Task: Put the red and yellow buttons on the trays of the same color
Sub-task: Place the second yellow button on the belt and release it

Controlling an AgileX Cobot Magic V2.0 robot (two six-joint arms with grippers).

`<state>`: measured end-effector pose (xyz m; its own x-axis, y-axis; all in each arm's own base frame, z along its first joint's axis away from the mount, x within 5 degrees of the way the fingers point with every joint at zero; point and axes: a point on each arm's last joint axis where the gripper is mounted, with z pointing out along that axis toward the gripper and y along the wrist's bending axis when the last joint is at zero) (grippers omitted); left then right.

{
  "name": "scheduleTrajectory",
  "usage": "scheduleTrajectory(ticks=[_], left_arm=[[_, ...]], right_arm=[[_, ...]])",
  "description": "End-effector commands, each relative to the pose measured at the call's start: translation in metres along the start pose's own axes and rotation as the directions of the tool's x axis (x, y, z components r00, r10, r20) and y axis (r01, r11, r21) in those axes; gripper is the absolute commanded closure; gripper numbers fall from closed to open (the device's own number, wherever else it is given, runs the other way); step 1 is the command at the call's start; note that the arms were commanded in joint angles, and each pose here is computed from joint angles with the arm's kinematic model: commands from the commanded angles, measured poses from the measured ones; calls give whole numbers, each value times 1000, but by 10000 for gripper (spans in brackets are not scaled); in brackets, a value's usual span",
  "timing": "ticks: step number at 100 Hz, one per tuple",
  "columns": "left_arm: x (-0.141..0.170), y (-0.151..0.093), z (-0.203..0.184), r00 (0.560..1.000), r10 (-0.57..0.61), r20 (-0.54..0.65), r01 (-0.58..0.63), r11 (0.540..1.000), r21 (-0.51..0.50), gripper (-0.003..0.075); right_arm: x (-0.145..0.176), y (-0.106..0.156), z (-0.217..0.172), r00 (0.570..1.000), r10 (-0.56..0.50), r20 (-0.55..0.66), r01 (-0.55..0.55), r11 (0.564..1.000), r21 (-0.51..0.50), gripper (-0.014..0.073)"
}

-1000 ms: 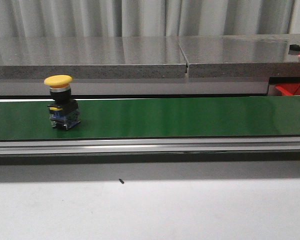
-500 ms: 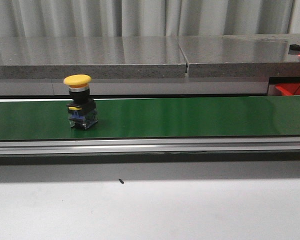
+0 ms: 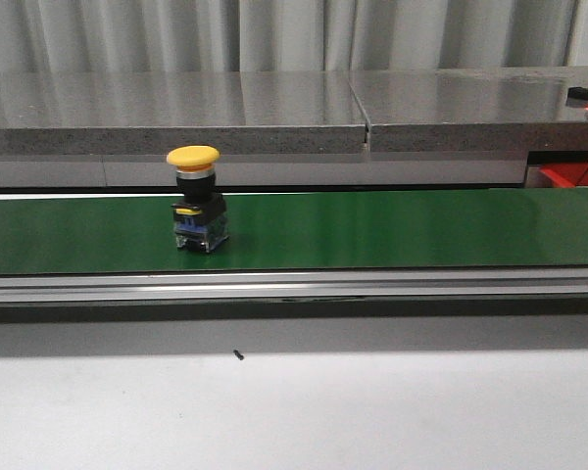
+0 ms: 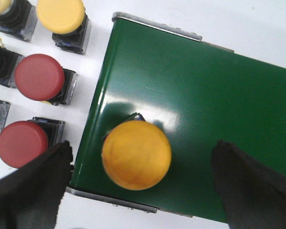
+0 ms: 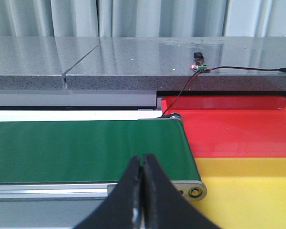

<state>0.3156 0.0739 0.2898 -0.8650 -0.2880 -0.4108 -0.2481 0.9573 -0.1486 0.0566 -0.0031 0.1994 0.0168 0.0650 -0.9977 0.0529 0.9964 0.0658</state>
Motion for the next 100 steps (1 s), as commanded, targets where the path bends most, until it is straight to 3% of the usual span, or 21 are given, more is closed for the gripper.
scheduleTrajectory(ticks=[1,13,20,27,48,100], left_arm=[[-7,-10,-37,989,12,149,-16,1000,24,132],[-1,-15,-64,977,32,212,-39,999,28,136],[6,-23,-81,967,71,246,-82,996,35,181],[13,-32,-94,954,108,278,-125,991,44,288],[33,-54,-115,929,179,325,-215,973,79,736],[115,-86,-106,892,347,292,-408,895,183,741]], right_arm=[[-13,1,-3,994,-14,107,15,1000,-3,686],[-13,1,-3,994,-14,107,15,1000,-3,686],[-13,1,-3,994,-14,107,15,1000,-3,686],[-13,1,-3,994,-14,107,15,1000,-3,686],[-13,1,-3,994,-14,107,15,1000,-3,686],[-13,1,-3,994,-14,107,15,1000,-3,686]])
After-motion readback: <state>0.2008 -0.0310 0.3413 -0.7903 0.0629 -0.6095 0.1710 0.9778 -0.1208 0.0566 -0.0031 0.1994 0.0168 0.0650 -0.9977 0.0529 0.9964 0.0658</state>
